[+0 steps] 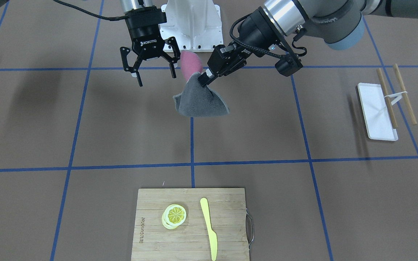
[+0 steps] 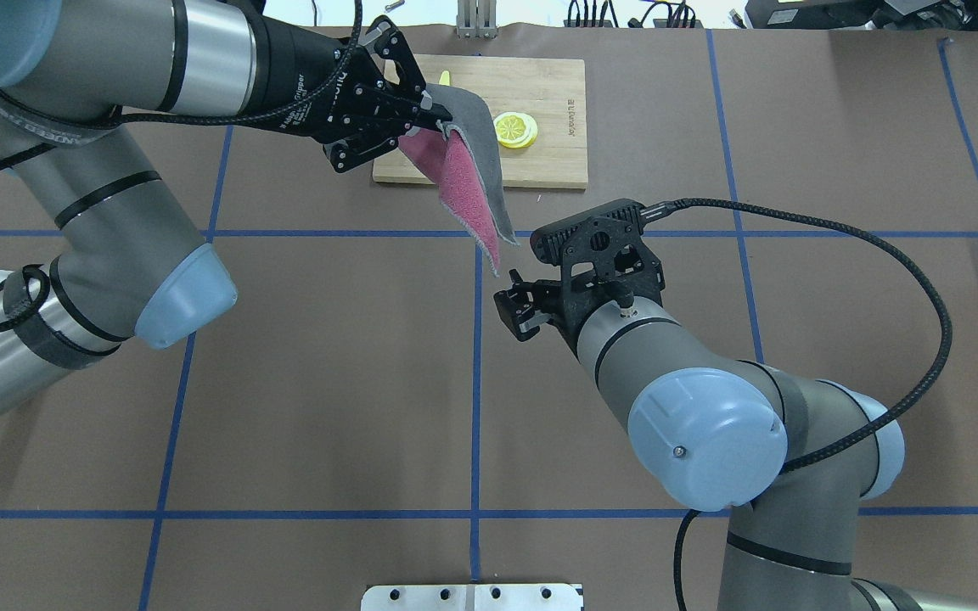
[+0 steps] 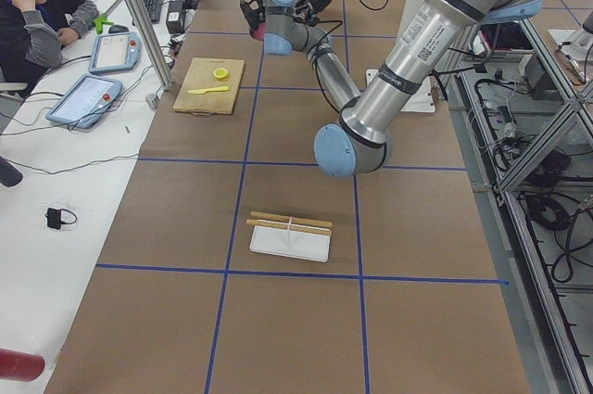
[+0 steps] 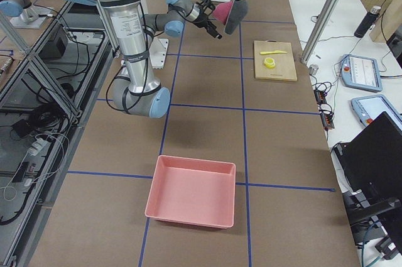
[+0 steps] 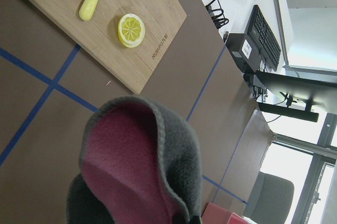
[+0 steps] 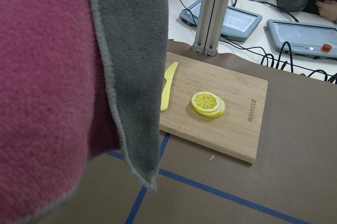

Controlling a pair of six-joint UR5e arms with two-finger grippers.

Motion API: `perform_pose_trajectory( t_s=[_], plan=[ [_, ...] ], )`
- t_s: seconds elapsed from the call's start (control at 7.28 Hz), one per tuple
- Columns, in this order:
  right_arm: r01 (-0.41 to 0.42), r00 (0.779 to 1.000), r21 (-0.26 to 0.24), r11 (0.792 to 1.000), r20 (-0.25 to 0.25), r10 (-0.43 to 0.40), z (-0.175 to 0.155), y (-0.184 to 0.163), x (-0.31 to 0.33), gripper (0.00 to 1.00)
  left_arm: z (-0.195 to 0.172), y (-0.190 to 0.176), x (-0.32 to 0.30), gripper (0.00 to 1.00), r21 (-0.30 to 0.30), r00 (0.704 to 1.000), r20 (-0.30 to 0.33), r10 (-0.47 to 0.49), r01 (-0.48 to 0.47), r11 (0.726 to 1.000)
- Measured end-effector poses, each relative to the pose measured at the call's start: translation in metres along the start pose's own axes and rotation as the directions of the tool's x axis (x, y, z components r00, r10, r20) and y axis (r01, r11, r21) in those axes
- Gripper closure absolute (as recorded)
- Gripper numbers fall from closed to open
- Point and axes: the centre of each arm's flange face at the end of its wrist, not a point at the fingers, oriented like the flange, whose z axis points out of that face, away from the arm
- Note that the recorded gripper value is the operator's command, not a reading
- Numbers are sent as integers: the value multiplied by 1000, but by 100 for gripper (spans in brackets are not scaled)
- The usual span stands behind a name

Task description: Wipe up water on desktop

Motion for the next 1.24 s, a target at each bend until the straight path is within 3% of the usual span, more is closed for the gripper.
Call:
perform_pose_trajectory(
  t_s=[0.55,0.82,1.1,1.24],
  plan=[
    [-24,1000,7,1000,18,24,-3,-1,-9,3,-6,22,10,100,-32,1000,-21,-16,15,999],
    [-27,999,8,1000,21,26,-3,-2,-11,16,-5,35,9,100,-57,1000,-23,-17,16,998],
    [-29,999,10,1000,24,29,-4,-3,-12,21,-2,43,6,100,-74,1000,-20,-17,15,997],
    [-29,999,11,1000,25,29,-4,-3,-12,36,-1,46,5,100,-79,1000,-17,-17,16,997]
  ],
)
